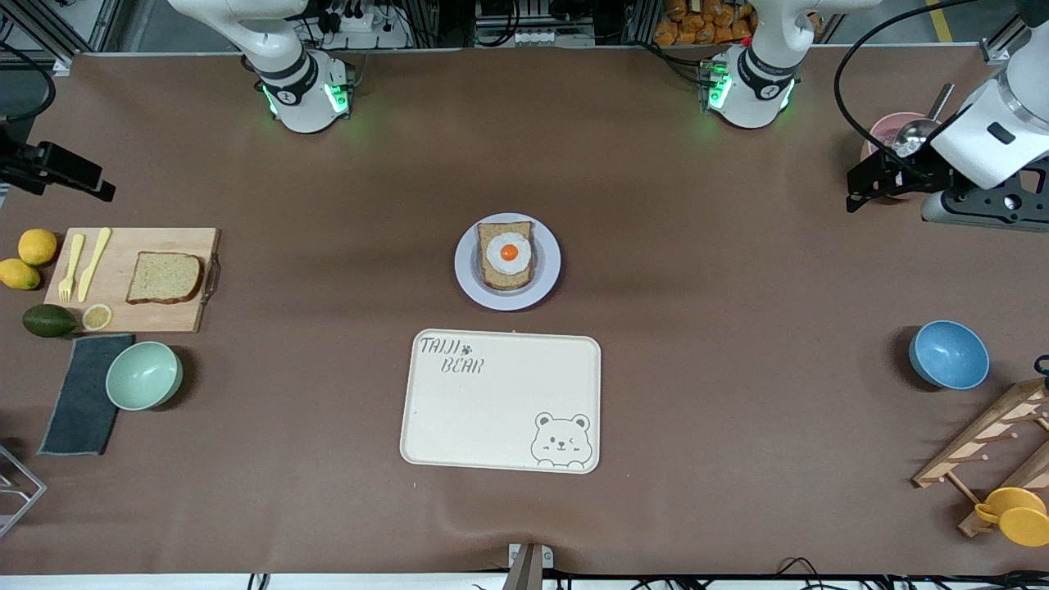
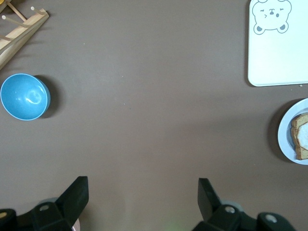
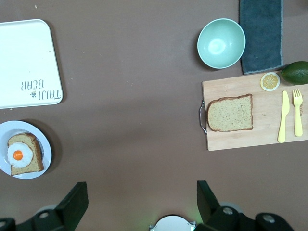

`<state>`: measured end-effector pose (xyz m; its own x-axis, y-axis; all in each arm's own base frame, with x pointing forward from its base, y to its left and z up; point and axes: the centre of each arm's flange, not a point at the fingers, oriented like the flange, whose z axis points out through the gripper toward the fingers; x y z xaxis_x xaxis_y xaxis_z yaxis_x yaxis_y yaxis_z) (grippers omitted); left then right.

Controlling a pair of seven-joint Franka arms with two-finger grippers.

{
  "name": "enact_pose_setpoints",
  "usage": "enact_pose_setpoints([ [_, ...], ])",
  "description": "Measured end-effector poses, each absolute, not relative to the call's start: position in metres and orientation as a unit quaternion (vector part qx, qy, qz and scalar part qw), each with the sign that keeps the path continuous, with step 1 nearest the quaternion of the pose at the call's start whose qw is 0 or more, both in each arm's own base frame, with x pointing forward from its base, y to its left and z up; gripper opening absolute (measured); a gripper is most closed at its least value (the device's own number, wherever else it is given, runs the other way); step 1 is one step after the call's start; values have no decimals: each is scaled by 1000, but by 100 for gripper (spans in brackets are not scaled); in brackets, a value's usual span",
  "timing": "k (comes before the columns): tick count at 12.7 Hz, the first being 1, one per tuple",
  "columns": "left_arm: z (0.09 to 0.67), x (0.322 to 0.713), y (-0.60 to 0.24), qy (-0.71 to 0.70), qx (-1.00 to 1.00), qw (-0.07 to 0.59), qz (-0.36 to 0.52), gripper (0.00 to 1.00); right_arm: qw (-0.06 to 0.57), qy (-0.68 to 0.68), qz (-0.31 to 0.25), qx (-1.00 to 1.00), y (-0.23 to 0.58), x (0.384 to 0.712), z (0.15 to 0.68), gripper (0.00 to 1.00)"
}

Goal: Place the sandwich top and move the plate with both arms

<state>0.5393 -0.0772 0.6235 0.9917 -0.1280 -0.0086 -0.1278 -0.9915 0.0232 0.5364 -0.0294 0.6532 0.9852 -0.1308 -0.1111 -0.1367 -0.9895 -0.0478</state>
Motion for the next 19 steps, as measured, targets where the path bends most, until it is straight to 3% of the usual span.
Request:
enact_pose_setpoints([
  [15,623,539,-77,-64,998,11,-5,100,29,53,66,-996,-30,535,647,100],
  [19,623,539,-77,-64,998,11,-5,100,31,78,90,-992,-60,535,623,100],
])
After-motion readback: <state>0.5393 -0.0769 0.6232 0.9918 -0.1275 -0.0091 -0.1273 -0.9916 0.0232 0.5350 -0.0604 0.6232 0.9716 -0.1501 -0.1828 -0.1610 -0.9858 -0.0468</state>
